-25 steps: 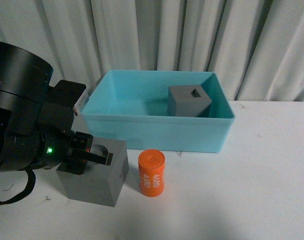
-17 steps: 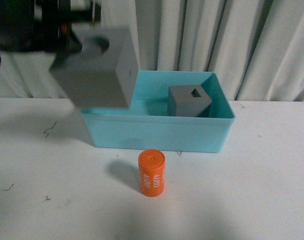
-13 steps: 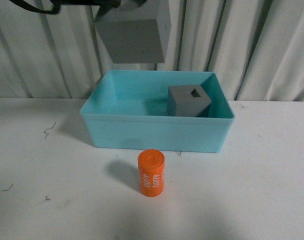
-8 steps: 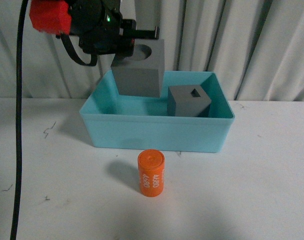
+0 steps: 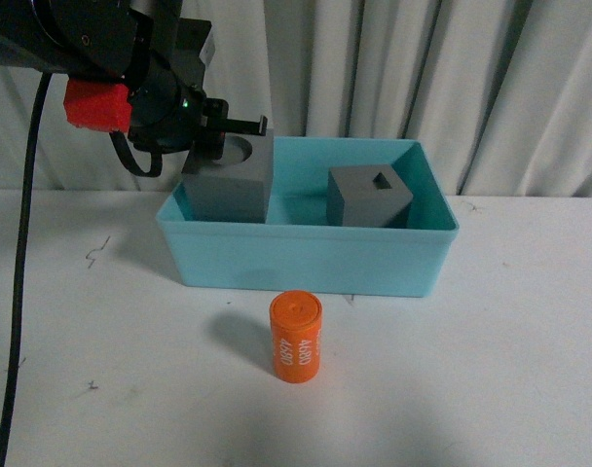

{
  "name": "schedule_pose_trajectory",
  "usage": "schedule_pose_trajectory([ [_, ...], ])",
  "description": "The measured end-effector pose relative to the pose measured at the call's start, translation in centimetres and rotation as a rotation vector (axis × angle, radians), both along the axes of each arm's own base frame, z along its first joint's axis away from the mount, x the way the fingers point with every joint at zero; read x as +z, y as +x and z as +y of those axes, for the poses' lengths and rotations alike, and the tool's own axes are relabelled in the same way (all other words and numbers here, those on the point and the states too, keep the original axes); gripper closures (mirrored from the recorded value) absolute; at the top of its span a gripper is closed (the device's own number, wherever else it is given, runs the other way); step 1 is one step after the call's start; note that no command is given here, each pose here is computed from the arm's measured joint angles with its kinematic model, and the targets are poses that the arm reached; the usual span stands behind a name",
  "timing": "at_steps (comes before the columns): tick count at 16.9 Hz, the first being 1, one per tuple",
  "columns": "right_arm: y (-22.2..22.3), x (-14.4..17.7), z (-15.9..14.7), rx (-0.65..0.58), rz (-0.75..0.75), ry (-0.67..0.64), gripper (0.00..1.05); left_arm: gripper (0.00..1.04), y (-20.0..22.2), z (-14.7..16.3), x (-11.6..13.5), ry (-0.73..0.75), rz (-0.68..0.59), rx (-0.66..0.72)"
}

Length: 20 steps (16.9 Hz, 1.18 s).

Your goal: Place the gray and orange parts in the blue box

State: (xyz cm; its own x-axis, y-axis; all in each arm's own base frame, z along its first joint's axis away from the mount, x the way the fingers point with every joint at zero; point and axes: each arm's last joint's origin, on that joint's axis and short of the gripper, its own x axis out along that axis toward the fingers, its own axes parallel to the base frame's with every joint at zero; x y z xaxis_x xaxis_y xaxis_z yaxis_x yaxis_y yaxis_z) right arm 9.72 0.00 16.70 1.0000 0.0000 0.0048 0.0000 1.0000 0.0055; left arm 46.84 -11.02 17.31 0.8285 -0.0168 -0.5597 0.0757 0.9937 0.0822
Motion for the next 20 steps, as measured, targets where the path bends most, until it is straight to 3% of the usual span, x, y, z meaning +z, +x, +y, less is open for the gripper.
schedule_pose_trajectory([
  [3, 0.0, 0.0, 0.0, 0.0, 0.0, 0.0, 0.06, 0.86, -0.1, -0.3, -0.1, -0.004, -0.004, -0.005],
  [8, 0.0, 0.0, 0.0, 0.0, 0.0, 0.0, 0.06, 0.35, -1.5, 0.4, -1.1, -0.038, 0.042, 0.012],
  [11, 0.0, 0.0, 0.0, 0.0, 0.0, 0.0, 0.06, 0.05, -4.4, 1.3, 3.9, -0.175, -0.028, 0.0],
  [13, 0.0, 0.0, 0.0, 0.0, 0.0, 0.0, 0.06, 0.07, -10.3, 2.2, 8.7, -0.327, -0.12, -0.035],
  [15, 0.0, 0.0, 0.0, 0.0, 0.0, 0.0, 0.06, 0.07, -16.7, 3.6, 9.4, -0.43, -0.09, -0.047],
  [17, 0.0, 0.0, 0.0, 0.0, -0.001, 0.0, 0.06, 0.07, -22.5, 5.7, 7.7, -0.46, -0.038, 0.012],
  [20, 0.0, 0.0, 0.0, 0.0, -0.001, 0.0, 0.06, 0.07, -32.0, 8.2, 2.1, -0.518, 0.175, 0.188],
])
